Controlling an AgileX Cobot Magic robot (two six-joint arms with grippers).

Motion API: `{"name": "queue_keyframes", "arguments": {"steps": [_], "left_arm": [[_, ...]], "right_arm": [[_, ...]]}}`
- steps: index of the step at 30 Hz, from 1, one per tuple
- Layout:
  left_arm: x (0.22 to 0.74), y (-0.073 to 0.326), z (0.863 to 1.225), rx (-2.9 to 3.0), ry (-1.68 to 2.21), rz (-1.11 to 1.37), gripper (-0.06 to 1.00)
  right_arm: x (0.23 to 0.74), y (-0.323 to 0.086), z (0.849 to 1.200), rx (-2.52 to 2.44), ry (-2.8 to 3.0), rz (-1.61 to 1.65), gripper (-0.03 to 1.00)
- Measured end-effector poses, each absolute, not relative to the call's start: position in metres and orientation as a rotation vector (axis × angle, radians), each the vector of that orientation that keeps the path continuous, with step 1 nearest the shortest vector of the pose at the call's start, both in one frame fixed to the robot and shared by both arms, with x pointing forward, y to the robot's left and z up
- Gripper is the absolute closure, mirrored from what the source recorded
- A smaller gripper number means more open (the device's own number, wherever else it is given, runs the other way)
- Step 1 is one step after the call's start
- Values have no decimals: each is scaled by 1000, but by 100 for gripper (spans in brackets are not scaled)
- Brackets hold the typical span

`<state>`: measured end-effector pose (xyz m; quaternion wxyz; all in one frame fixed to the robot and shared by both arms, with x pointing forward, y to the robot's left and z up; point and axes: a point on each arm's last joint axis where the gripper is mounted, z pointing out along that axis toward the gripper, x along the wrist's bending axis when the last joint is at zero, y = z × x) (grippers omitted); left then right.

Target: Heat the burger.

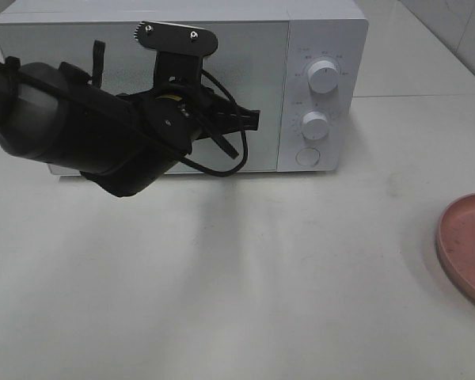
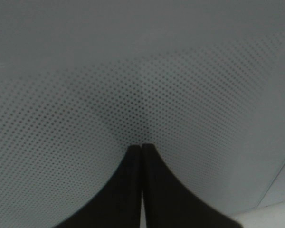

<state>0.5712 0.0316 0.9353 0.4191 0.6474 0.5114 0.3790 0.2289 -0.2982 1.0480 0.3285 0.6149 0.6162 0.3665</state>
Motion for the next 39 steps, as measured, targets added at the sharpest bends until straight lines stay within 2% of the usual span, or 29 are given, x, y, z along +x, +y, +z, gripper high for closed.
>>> {"name": "queue_keyframes", "arguments": {"steps": [12,19,25,27,29,32,34,35,37,38,39], "left_arm": [[539,31,951,1624,1259,968,94],[520,36,955,1794,1197,750,94],[516,47,964,1973,1121,390,94],[515,49,966,1995,1108,345,94],[511,59,966,2097,1053,163,94],[509,68,966,2158,1043,68,93],[505,82,964,2258,1075,-44,87],[505,82,964,2258,1075,-44,87],[500,100,966,2354,1182,-105,73],[500,100,966,2354,1182,-105,73],[499,116,969,2408,1280,-115,56]], "right_arm": [[229,-298,1048,1610,1613,959,21],[229,-298,1048,1610,1613,959,21],[229,-298,1048,1610,1613,959,21],[229,-298,1048,1610,1613,959,21],[229,-298,1048,1610,1613,959,21],[229,-298,1048,1610,1613,959,21],[229,-298,1048,1610,1613,959,21],[229,-298,1048,1610,1613,959,21],[229,-298,1048,1610,1613,959,21],[229,-298,1048,1610,1613,959,21],[229,-298,1048,1610,1613,959,21]]}}
